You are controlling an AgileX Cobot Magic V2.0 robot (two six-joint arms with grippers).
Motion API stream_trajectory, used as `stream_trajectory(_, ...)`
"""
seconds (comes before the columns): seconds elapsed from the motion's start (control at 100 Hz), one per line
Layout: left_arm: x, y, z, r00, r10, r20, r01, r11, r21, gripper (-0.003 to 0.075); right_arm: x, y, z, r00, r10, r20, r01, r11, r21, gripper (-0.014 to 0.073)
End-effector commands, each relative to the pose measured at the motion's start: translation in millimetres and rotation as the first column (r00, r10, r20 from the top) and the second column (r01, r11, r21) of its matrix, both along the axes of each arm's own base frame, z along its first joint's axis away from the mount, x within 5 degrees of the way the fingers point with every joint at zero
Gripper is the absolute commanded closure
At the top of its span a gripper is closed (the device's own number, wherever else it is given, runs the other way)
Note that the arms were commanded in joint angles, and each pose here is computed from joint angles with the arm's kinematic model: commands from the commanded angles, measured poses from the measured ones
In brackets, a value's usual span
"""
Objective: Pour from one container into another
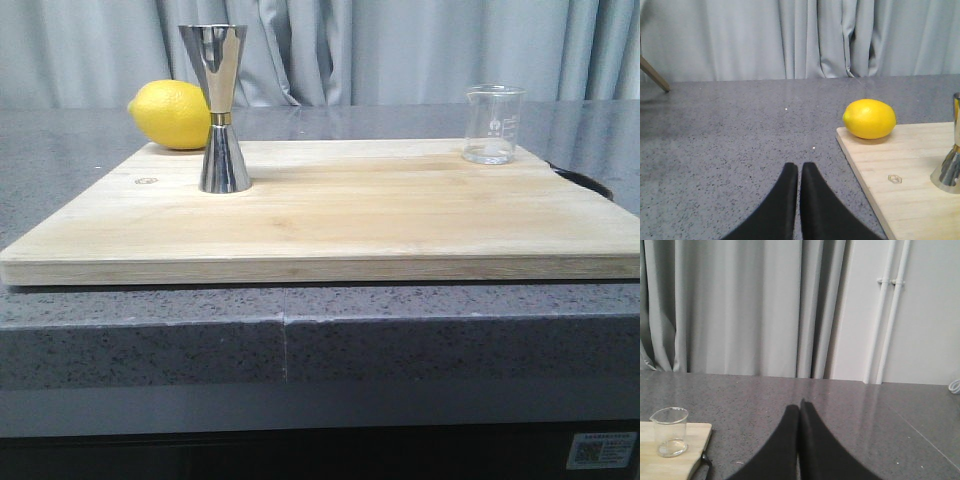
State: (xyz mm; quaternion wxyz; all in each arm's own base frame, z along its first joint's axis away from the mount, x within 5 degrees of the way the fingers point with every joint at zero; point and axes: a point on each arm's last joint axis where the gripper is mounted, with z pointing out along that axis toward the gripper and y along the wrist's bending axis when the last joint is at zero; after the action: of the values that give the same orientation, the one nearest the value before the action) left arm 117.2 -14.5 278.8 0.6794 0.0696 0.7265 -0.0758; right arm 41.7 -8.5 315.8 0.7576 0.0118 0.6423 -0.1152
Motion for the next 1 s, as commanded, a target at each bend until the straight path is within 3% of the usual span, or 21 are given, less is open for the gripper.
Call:
stream_trajectory(0.0, 1.0, 1.1, 6.2, 1.000, 0.026, 0.010, -0.025, 0.998, -0.050, 0.0739, -2.9, 1.3, 13.9, 0.997, 0.005, 0.083, -0.002, 0.999, -0.033, 0.0664)
stream_trajectory(0.14, -3.6, 2.6, 3.9, 0.998, 0.063, 0.004, -0.062, 0.997, -0.039, 0.0739, -2.9, 1.3, 13.9, 0.997, 0.005, 0.083, -0.002, 0.999, -0.033, 0.0664)
stream_trajectory(0.59, -44.1, 7.8, -8.7, 0.979, 0.139, 0.148, -0.135, 0.990, -0.037, 0.0739, -2.9, 1.3, 13.9, 0.997, 0.005, 0.083, -0.002, 0.999, -0.033, 0.0664)
stream_trajectory(0.76, -53.4, 7.9, -10.2, 0.971, 0.137, 0.197, -0.145, 0.989, 0.025, 0.0739, -2.9, 1.3, 13.9, 0.997, 0.005, 0.083, -0.002, 0.999, -0.033, 0.0664)
stream_trajectory(0.91, -54.0, 8.5, -14.4, 0.978, 0.144, 0.154, -0.150, 0.988, 0.029, 0.0739, -2.9, 1.3, 13.9, 0.997, 0.005, 0.083, -0.002, 0.999, -0.033, 0.0664)
stream_trajectory(0.92, -54.0, 8.5, -14.8, 0.979, 0.146, 0.142, -0.146, 0.989, -0.006, 0.0739, -2.9, 1.3, 13.9, 0.997, 0.005, 0.083, -0.002, 0.999, -0.033, 0.0664)
stream_trajectory(0.93, -53.9, 8.8, -15.3, 0.979, 0.147, 0.143, -0.152, 0.988, 0.027, 0.0739, -2.9, 1.3, 13.9, 0.997, 0.005, 0.083, -0.002, 0.999, -0.033, 0.0664)
stream_trajectory(0.94, -54.2, 8.6, -15.8, 0.980, 0.148, 0.131, -0.148, 0.989, -0.009, 0.0739, -2.9, 1.3, 13.9, 0.997, 0.005, 0.083, -0.002, 0.999, -0.033, 0.0664)
stream_trajectory(0.96, -54.2, 8.9, -16.7, 0.981, 0.149, 0.128, -0.153, 0.988, 0.025, 0.0739, -2.9, 1.3, 13.9, 0.997, 0.005, 0.083, -0.002, 0.999, -0.033, 0.0664)
stream_trajectory(0.99, -54.9, 9.2, -18.1, 0.982, 0.155, 0.106, -0.154, 0.988, -0.016, 0.0739, -2.9, 1.3, 13.9, 0.997, 0.005, 0.083, -0.002, 0.999, -0.033, 0.0664)
